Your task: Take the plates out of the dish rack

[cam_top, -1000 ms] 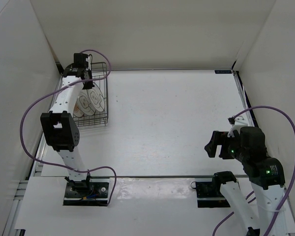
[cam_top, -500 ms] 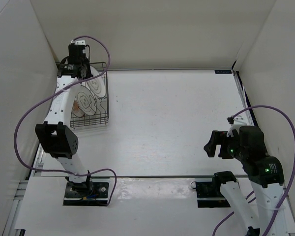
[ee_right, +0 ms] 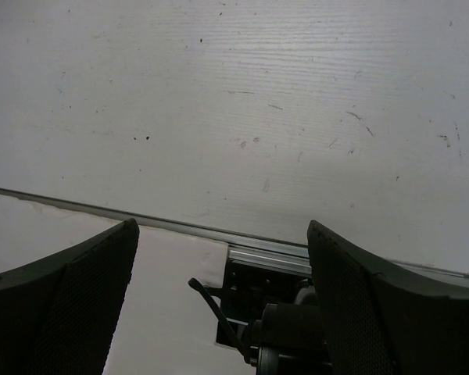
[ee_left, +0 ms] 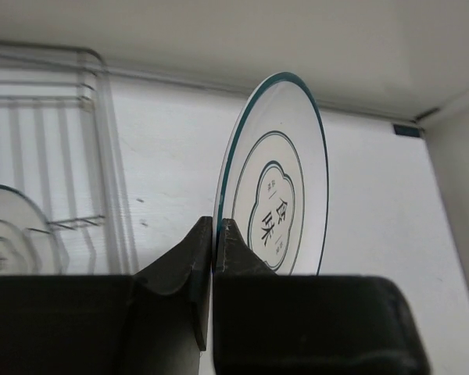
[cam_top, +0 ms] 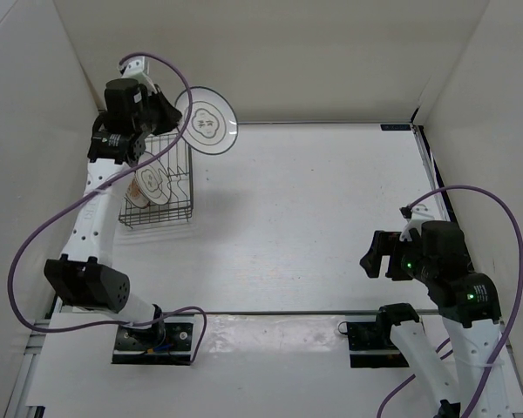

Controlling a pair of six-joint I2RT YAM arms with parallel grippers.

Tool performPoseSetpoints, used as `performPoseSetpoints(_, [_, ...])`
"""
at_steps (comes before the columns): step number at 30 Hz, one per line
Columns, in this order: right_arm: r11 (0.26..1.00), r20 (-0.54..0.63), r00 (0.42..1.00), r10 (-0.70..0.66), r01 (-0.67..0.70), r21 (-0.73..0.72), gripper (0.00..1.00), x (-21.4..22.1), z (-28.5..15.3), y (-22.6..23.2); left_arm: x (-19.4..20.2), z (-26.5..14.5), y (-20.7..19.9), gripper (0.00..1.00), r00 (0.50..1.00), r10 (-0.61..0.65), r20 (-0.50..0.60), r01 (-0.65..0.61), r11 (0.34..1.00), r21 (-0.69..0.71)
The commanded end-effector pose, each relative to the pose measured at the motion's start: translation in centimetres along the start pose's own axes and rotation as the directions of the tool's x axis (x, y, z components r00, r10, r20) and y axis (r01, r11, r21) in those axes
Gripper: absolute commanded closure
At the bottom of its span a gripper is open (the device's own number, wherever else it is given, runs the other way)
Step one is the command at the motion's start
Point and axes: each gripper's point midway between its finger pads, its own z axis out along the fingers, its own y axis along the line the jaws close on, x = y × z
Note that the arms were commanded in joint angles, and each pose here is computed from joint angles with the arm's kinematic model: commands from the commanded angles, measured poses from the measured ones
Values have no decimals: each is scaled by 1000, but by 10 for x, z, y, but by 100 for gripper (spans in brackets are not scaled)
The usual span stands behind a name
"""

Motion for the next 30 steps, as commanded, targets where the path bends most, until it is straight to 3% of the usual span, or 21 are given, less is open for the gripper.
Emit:
performPoseSetpoints(1, [1000, 19, 1000, 0, 1, -14, 10, -7, 2, 3, 35, 13, -43, 100, 988, -110, -111, 134, 963, 232])
performPoseSetpoints(4, [1000, 21, 1000, 4, -4, -13, 10, -7, 2, 3, 76, 25, -62, 100, 964, -148, -219, 210, 932, 297])
performPoseSetpoints(8, [1000, 18, 1000, 9, -9, -11, 10, -6, 2, 2, 131, 29, -102, 100, 947, -41, -320, 161, 919, 359])
performPoseSetpoints(12, [1000, 11, 1000, 17, -17, -5, 10, -4, 2, 2, 175, 42, -109, 100, 925, 8, -381, 133, 930, 342])
performPoseSetpoints(19, [1000, 1, 1000, 28, -28, -5, 10, -1, 3, 2, 275, 64, -107, 100, 806, 3, -591, 205, 937, 284])
performPoseSetpoints(22, [999, -3, 999, 32, -32, -4, 10, 1, 3, 2, 301, 71, -105, 100, 764, -20, -645, 246, 933, 263])
performPoseSetpoints(30, [998, -45, 997, 59, -58, 7, 10, 16, 10, -2, 322, 81, -99, 98, 740, 4, -672, 201, 953, 227])
